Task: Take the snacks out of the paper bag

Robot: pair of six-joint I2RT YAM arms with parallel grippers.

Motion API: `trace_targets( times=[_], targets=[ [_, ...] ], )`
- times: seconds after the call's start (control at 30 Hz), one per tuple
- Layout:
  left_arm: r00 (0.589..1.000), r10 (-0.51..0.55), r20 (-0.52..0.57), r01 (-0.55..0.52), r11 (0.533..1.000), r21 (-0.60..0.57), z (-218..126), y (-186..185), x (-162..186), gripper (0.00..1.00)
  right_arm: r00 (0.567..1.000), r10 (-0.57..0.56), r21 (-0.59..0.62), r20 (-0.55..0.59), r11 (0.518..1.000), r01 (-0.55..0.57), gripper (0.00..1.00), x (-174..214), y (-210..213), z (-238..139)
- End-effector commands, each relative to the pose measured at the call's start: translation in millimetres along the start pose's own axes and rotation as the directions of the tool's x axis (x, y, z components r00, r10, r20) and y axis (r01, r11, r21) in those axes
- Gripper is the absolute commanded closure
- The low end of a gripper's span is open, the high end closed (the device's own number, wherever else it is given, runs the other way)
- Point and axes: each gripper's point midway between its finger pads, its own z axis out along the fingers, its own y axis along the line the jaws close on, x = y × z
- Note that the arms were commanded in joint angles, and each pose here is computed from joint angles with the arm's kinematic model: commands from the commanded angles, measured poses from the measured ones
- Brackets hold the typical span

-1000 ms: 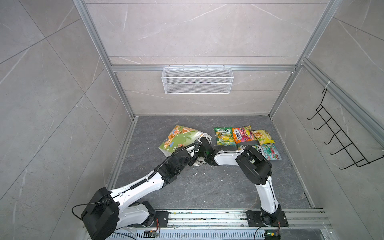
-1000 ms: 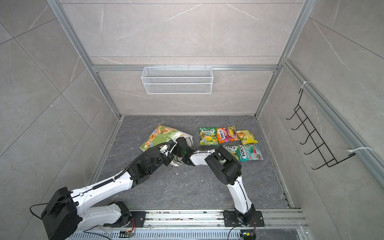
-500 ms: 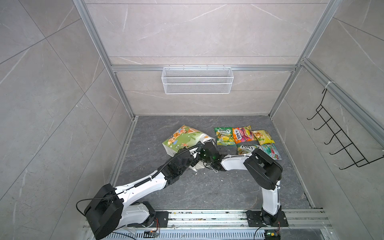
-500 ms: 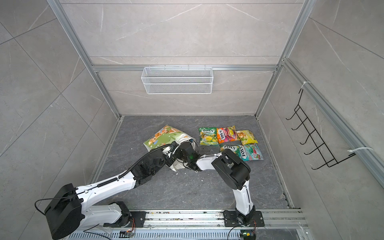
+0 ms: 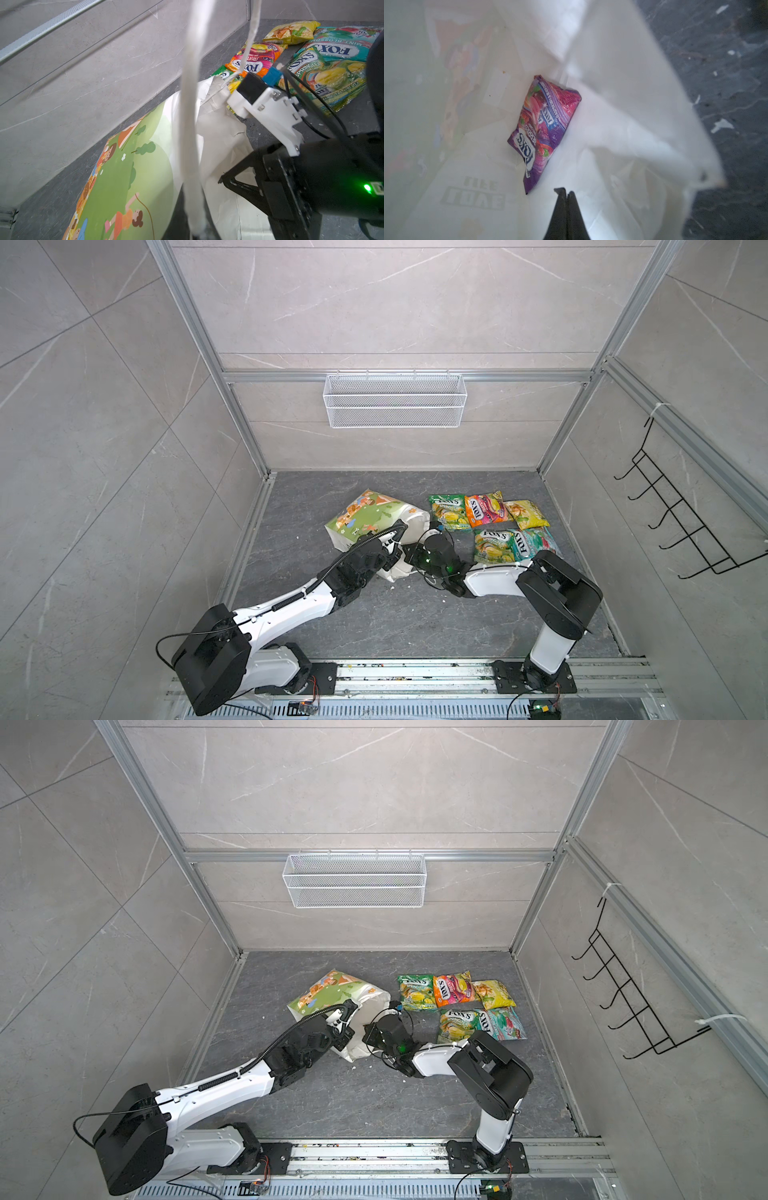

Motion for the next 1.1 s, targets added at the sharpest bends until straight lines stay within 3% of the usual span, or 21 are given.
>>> trace_targets(
  times=[0.0,0.27,0.5,0.73,0.83,1.07],
  targets=[
    [0.997,-0.054,0.056,0.055,0.998,-0.028,-2,14,-29,1.00,0.998,-0.048,-0.082,0.033,0.995,0.050,1.00,-1,17,-7],
    [0.996,-0.060,0.063,0.060,0.998,0.003,-5,12,-39,1.00,0.988,-0.151,-0.168,0.024,0.974,0.153,0.98,13,43,-1],
    [0.994,-0.062,0.086,0.057,0.996,0.066,-9,1,-40,1.00,0.985,-0.169,-0.213,-0.041,0.964,0.157,0.93,23,57,25],
    [0.995,-0.058,0.086,0.052,0.996,0.071,-14,1,-39,1.00,0.995,-0.057,-0.123,-0.083,0.991,0.047,0.85,22,33,43],
    [0.995,-0.051,0.080,0.045,0.996,0.072,-15,1,-37,1.00,0.995,-0.008,-0.077,-0.095,0.997,0.000,0.69,21,21,46],
    [0.995,-0.043,0.092,0.032,0.992,0.119,-13,-8,-42,1.00,0.986,0.075,-0.020,-0.146,0.997,-0.078,0.58,20,17,63]
  ],
)
